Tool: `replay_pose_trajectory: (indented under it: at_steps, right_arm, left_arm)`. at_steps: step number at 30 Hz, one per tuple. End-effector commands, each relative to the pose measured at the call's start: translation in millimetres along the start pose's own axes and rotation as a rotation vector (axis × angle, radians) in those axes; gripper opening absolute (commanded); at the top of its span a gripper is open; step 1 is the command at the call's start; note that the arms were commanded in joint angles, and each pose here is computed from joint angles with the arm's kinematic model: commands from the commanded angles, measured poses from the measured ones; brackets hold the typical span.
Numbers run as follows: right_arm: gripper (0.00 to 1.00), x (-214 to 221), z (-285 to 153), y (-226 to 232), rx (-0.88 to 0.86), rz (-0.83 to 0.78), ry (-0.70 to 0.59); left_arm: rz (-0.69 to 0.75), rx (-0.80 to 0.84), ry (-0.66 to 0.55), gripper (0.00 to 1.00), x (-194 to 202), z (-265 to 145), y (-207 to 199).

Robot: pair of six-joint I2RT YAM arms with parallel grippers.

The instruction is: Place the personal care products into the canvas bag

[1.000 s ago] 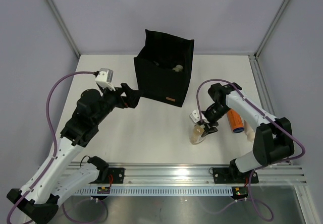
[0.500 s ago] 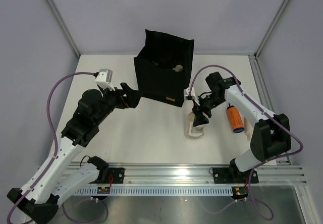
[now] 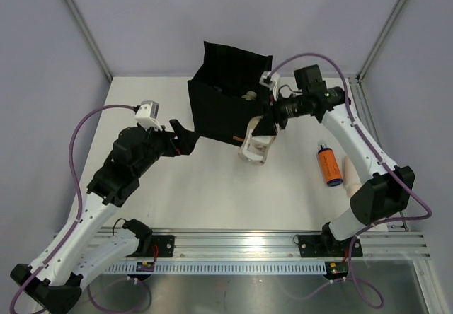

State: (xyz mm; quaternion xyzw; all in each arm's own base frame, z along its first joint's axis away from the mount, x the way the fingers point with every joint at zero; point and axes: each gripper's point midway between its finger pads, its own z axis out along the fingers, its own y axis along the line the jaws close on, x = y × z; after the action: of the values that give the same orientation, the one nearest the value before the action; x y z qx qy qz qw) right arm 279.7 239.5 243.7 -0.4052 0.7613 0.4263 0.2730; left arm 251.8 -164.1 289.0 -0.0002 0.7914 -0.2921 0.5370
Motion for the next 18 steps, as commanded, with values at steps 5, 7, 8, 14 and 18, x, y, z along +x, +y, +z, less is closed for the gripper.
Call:
replay_pose_trajectory:
  at_steps: [5, 7, 8, 14, 18]
  right_arm:
    - [0.0, -177, -50, 47, -0.029, -0.205, -0.372]
    - [0.0, -213, -60, 44, 0.009, -0.262, -0.433]
    - [0.0, -225, -63, 43, 0.022, -0.281, -0.454]
    - [0.0, -311, -87, 9, 0.198, -0.394, -0.672]
    - [0.0, -335, -89, -17, 0.313, -0.455, -0.752]
  left_arm:
    - [-0.014, -0.03, -0.048, 0.99, -12, -9, 3]
    - [-0.017, -0.035, -0.049, 0.99, -12, -11, 4]
    - [-0.018, -0.037, -0.05, 0.99, -12, -11, 4]
    - [-0.03, -0.052, -0.043, 0.99, -10, -15, 7]
    - [-0.041, -0.06, -0.027, 0.99, -4, -17, 9]
